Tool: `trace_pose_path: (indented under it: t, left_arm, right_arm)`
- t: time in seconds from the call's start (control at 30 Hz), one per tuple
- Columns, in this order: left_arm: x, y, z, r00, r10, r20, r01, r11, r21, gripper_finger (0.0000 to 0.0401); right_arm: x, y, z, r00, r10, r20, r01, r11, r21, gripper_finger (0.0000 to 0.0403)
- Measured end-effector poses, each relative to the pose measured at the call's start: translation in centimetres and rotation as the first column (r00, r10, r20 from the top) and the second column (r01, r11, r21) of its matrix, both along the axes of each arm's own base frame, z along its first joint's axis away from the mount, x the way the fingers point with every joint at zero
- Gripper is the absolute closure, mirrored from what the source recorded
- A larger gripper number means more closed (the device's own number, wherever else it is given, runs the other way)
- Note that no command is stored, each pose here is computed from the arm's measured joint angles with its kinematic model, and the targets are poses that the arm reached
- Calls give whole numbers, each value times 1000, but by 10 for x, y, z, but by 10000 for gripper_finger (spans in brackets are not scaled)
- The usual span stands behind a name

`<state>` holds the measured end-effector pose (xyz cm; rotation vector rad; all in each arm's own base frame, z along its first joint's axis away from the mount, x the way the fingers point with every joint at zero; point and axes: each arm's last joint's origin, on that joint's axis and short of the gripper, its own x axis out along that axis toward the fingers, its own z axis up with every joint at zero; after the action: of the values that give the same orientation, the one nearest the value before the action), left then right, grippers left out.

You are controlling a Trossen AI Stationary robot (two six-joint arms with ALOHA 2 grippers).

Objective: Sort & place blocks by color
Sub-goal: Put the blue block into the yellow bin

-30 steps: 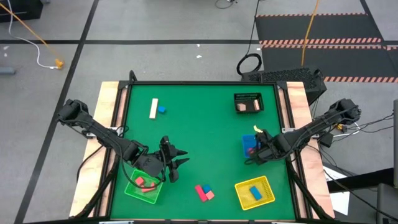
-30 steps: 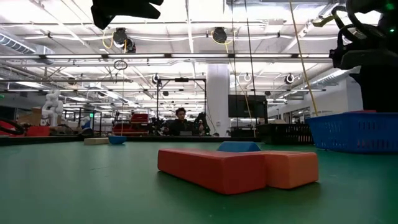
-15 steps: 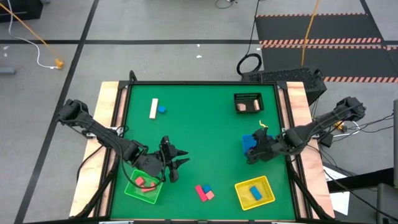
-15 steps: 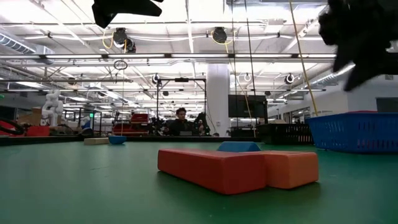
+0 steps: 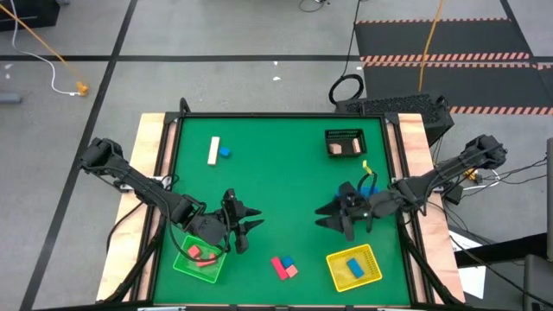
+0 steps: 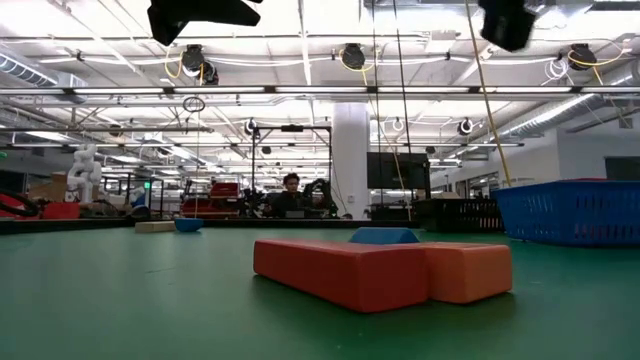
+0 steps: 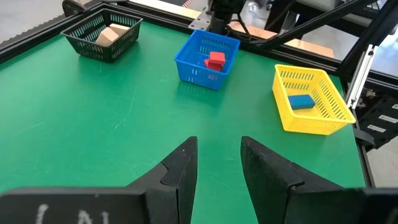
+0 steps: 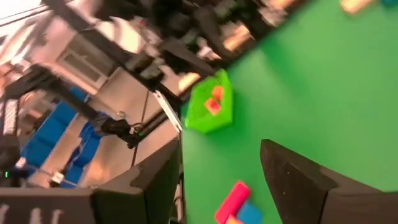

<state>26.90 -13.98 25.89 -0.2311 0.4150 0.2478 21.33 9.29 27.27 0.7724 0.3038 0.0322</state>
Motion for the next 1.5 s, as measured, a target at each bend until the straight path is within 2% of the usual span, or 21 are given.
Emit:
trace_pose_path:
  t: [0.17, 0.3, 0.43, 0.5, 0.8, 1.13, 1.3, 1.5]
  left_arm:
    - [0, 0, 0, 1000, 15, 6, -14, 999, -31, 277]
    - [0, 0, 0, 1000, 23, 9, -22, 999, -48, 277]
    - [0, -1, 0, 1000, 8, 4, -7, 997, -82, 277]
    - [0, -2, -1, 1000, -12, -3, 12, 996, -94, 277]
    - [-3, -7, -1, 999, -53, -10, 51, 990, -128, 277]
    - [-3, -8, -1, 999, -48, -8, 46, 989, -144, 277]
    - [-3, -8, -1, 999, -47, -8, 46, 989, -143, 277]
    - [-4, -10, -1, 998, -56, -8, 54, 988, -143, 277]
  right_arm:
    - [12, 3, 5, 991, 37, 127, -20, 991, -135, 190]
    - [18, 1, 4, 986, 42, 163, -7, 978, -208, 190]
    - [25, -1, 1, 983, 32, 179, 9, 975, -224, 190]
    - [27, 0, -2, 984, 57, 169, -18, 974, -224, 190]
    - [41, 19, -32, 992, 118, 48, -105, 972, -212, 190]
    - [52, 49, -76, 982, 143, -123, -157, 981, -114, 190]
    - [69, 66, -84, 960, 222, -168, -250, 954, -165, 190]
    - [86, 74, -105, 926, 269, -265, -347, 884, -312, 190]
